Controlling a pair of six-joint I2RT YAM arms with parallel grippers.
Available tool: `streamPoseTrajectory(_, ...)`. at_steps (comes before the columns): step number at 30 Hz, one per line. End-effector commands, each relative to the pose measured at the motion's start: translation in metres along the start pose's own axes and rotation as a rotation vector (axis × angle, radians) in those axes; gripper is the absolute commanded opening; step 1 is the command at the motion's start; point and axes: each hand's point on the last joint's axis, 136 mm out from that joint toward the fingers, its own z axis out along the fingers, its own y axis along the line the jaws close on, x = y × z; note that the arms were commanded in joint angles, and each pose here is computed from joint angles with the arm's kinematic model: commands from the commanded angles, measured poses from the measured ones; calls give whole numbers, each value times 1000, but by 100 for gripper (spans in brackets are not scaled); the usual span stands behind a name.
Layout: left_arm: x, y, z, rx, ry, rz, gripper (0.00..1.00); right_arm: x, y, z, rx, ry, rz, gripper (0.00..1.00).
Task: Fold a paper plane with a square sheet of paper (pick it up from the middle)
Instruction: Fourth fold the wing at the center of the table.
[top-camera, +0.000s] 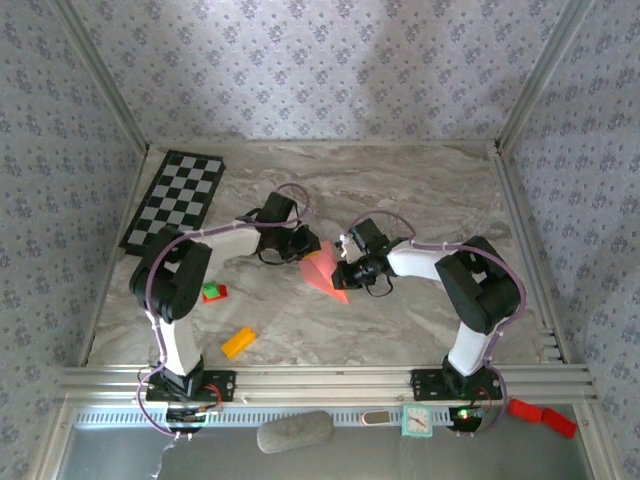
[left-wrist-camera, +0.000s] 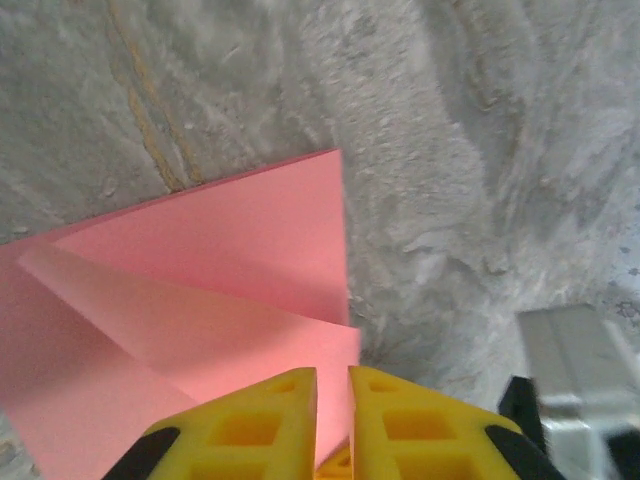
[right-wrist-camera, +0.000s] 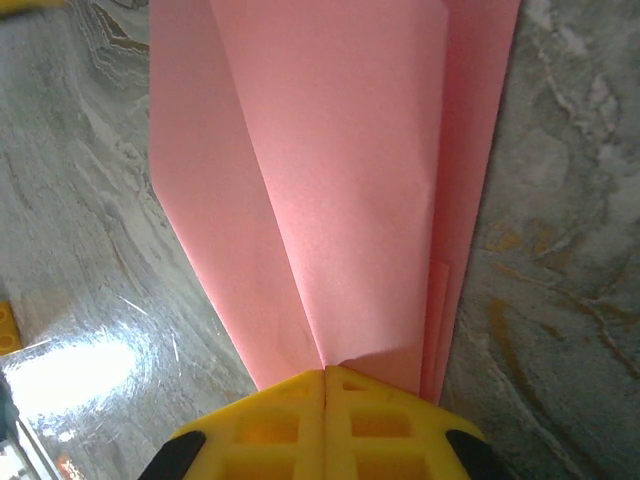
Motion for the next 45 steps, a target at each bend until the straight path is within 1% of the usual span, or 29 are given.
streamPoseTrajectory(1,-3,9,9,-19,6,-30,13,4,3,-3,-14,33,29,1)
streamPoseTrajectory(6,-1,29,17,-94,18,-63,9,-15,21,-13,-54,-18,14,1)
streamPoseTrajectory(11,3,39,22,-123,34,-79,8,-37,28,-13,-44,-84,24,1)
streamPoseTrajectory(17,5,46,23,-146,38,-87,8,-49,23,4,-22,-80,58,0)
streamPoseTrajectory(21,7,49,23,-158,40,-90,7,-48,21,15,-22,-56,65,0)
streamPoseTrajectory(26,8,55,24,-177,41,-98,7,-40,12,22,-7,-35,83,0)
streamPoseTrajectory(33,12,73,29,-234,50,-109,6,-5,-3,21,-16,-6,109,0)
streamPoseTrajectory(38,12,78,31,-243,55,-114,5,19,-3,7,-28,-6,101,0)
streamPoseTrajectory(45,10,75,32,-234,56,-107,5,47,-8,-14,-2,-7,94,0)
